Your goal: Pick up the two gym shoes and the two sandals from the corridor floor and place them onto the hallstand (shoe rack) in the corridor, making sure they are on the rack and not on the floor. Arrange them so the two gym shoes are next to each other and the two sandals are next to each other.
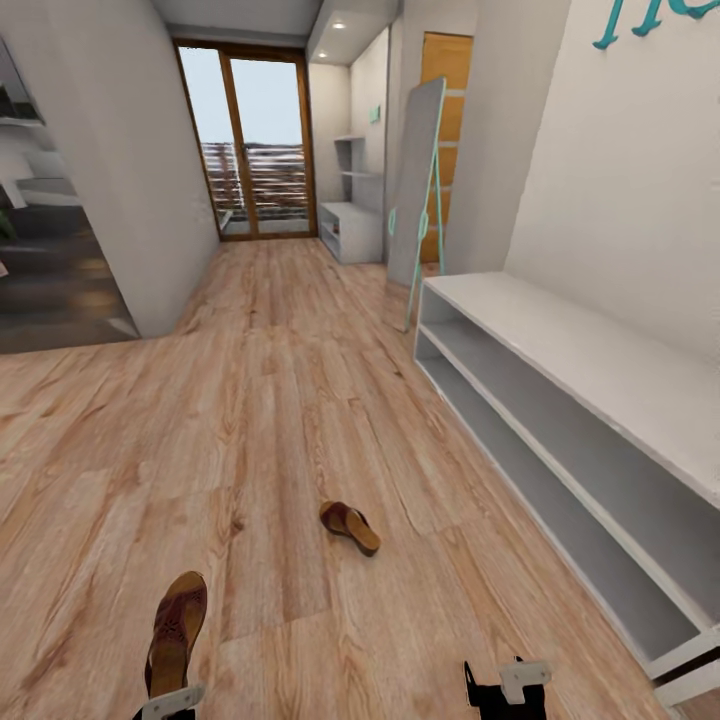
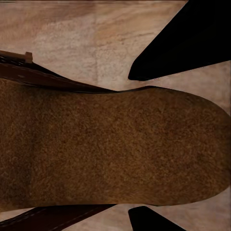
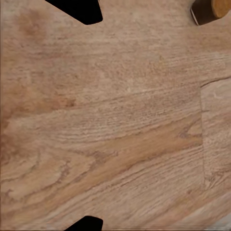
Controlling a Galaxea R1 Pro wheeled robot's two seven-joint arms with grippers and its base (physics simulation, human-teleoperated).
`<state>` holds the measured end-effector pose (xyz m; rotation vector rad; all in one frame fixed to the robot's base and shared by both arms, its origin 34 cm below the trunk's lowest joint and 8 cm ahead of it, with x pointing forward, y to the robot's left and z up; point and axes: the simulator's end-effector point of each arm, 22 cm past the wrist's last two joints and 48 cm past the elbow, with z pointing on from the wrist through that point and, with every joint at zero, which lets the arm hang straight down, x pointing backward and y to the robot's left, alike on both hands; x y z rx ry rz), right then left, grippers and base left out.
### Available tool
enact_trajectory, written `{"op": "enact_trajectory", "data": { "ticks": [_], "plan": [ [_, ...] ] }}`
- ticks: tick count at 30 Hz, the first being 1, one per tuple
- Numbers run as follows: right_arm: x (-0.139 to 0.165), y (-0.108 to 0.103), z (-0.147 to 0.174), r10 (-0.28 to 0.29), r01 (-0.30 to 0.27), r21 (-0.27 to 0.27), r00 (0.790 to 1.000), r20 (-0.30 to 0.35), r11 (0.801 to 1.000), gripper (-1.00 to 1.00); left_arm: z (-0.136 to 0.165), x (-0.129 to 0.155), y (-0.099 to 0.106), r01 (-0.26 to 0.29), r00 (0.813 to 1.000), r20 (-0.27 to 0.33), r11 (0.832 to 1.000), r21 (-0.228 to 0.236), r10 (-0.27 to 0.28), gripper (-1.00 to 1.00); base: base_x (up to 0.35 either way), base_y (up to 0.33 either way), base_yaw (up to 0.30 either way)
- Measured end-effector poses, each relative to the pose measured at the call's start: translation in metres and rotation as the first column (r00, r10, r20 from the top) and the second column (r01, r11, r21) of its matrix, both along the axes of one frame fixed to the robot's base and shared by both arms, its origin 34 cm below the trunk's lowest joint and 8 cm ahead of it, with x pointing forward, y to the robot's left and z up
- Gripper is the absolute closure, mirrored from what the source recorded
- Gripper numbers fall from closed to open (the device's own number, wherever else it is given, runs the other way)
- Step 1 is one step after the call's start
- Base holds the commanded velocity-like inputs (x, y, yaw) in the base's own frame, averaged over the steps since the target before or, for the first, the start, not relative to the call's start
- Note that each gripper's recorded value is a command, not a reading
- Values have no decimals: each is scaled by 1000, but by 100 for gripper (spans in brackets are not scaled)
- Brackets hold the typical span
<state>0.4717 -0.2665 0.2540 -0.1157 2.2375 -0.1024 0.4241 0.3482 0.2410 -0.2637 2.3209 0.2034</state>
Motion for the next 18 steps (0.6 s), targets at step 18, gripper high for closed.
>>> {"op": "enact_trajectory", "data": {
  "ticks": [18],
  "plan": [
    [0, 1, 0, 2, -2, 1, 1000, 2, 1000, -100, 0, -1, 0, -2, 1000, -1, 1000, -1, 2, 100, 0, -63, 2]
  ]
}}
